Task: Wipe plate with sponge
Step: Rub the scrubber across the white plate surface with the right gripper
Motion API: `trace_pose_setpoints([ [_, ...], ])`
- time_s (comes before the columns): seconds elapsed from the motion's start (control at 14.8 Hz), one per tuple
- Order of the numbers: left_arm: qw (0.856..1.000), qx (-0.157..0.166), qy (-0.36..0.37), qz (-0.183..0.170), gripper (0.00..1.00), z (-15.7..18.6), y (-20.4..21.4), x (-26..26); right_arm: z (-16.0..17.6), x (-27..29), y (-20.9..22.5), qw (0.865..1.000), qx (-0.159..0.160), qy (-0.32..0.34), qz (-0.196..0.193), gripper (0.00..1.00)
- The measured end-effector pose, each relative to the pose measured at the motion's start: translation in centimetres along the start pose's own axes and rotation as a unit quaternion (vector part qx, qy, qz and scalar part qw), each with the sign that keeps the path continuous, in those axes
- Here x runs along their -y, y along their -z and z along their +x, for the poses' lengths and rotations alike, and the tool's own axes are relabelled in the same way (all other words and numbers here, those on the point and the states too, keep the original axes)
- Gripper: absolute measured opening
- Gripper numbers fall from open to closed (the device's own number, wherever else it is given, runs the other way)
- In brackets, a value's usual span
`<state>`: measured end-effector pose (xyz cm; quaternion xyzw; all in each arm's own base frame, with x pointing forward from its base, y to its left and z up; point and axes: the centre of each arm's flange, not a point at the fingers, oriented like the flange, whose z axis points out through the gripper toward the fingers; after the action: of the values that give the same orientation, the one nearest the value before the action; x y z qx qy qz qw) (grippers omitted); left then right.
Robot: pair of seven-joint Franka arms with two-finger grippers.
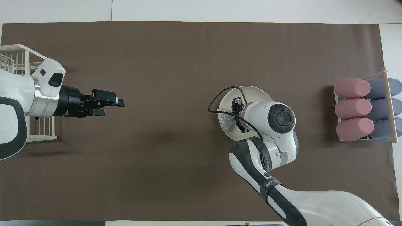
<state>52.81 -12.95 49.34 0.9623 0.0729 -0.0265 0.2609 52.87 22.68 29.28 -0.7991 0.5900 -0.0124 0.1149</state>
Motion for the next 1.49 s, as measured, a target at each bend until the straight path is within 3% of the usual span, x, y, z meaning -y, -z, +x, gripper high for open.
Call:
trace_pose_setpoints([
  [0.41, 1.000, -0.020, 0.006, 0.012, 1.00, 0.2, -0.1, -0.5, 6.0, 0.4, 0.5, 0.999, -0.011, 0.039, 0.004, 0.11],
  [0.81, 0.999, -0.032, 0.008, 0.011, 1.00, 0.5, 0.3, -0.3, 6.6, 0.4, 0.6, 0.999, -0.012, 0.042, 0.004, 0.11],
  [0.95, 0.999, -0.035, 0.006, 0.010, 1.00, 0.5, 0.2, -0.4, 5.9, 0.4, 0.5, 0.999, -0.011, 0.031, 0.004, 0.11],
  [1.35, 0.998, -0.057, 0.013, 0.007, 1.00, 1.2, 1.2, 0.2, -1.0, 0.0, -0.2, 1.000, 0.002, -0.001, 0.002, 0.11],
  [1.49, 0.997, -0.078, 0.019, 0.003, 1.00, 1.9, 2.7, 0.8, -2.4, -0.2, -0.3, 1.000, 0.004, -0.005, 0.000, 0.11],
])
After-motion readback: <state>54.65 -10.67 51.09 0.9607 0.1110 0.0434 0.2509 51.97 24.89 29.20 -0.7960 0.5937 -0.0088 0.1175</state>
